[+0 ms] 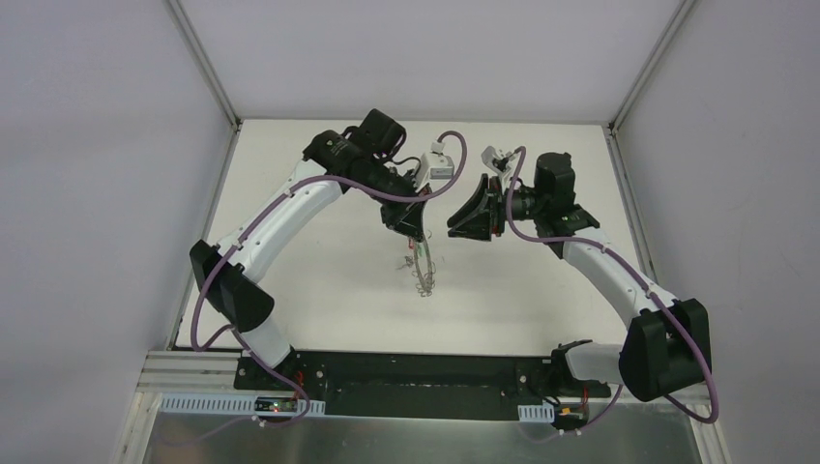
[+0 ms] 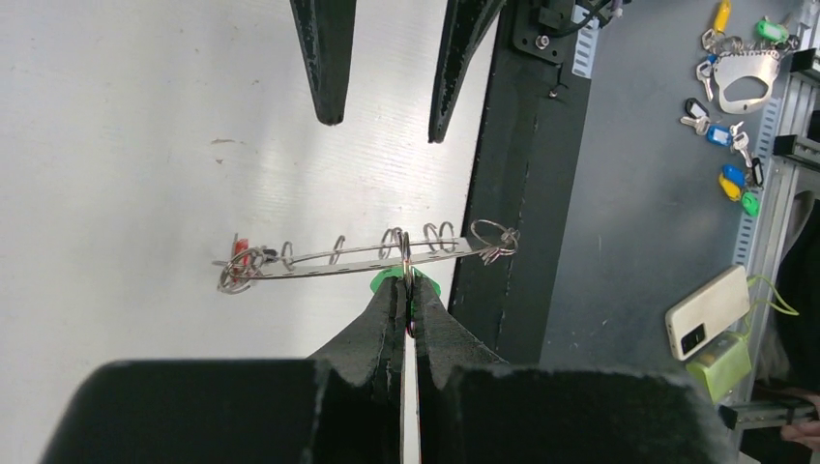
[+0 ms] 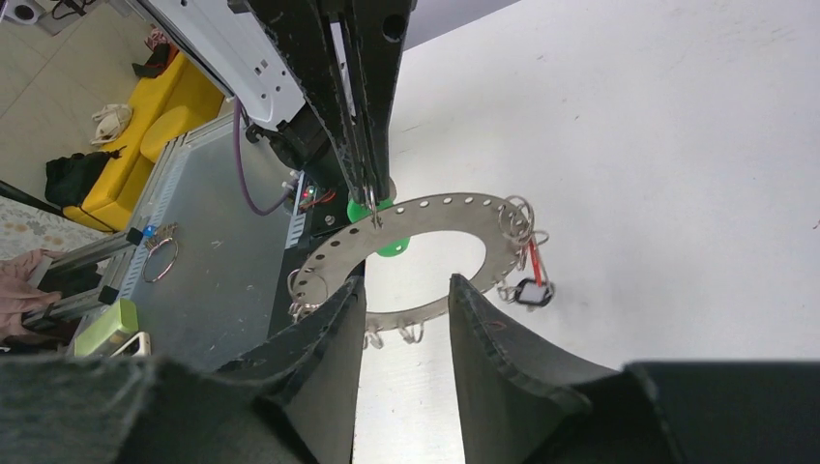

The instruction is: Put the keys on the keyring

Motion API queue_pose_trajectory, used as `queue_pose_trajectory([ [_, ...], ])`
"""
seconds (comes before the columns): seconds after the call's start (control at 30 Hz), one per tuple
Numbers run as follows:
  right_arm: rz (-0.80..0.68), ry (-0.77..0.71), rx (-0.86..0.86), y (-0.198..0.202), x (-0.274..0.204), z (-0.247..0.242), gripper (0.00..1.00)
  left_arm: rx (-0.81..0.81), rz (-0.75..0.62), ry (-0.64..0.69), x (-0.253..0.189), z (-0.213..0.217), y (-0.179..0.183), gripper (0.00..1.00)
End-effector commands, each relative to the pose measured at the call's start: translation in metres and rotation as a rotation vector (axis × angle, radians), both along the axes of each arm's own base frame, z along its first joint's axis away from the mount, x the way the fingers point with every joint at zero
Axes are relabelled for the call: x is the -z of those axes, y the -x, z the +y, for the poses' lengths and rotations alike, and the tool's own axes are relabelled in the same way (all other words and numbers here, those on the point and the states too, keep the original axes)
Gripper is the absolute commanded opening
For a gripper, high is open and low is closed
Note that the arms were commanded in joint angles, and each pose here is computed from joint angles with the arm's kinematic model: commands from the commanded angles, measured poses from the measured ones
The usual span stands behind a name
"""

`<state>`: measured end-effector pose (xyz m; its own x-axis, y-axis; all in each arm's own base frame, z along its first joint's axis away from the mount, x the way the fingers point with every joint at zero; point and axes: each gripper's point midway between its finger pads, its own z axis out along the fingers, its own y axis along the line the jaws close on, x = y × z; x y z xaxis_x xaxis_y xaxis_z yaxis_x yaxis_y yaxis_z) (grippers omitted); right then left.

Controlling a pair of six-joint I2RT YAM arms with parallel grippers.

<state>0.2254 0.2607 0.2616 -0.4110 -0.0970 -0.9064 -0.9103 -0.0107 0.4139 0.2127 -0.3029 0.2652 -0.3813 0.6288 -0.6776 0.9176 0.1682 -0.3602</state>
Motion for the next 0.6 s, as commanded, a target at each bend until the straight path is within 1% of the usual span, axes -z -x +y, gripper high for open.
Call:
queue_pose_trajectory([
  [0.0, -0.063, -0.044, -0.053, 0.012, -0.018, 0.005, 0.41, 0.013, 0.045, 0.048, -0.021, -0.010, 0.010, 0.00],
  [0.17, -0.046, -0.050, -0.082, 0.019, -0.017, 0.012, 0.42, 0.012, 0.082, 0.049, -0.018, -0.016, 0.013, 0.00],
  [0.57, -0.025, -0.047, -0.096, 0.021, -0.012, 0.020, 0.36, 0.011, 0.142, 0.065, -0.013, -0.026, 0.015, 0.00],
])
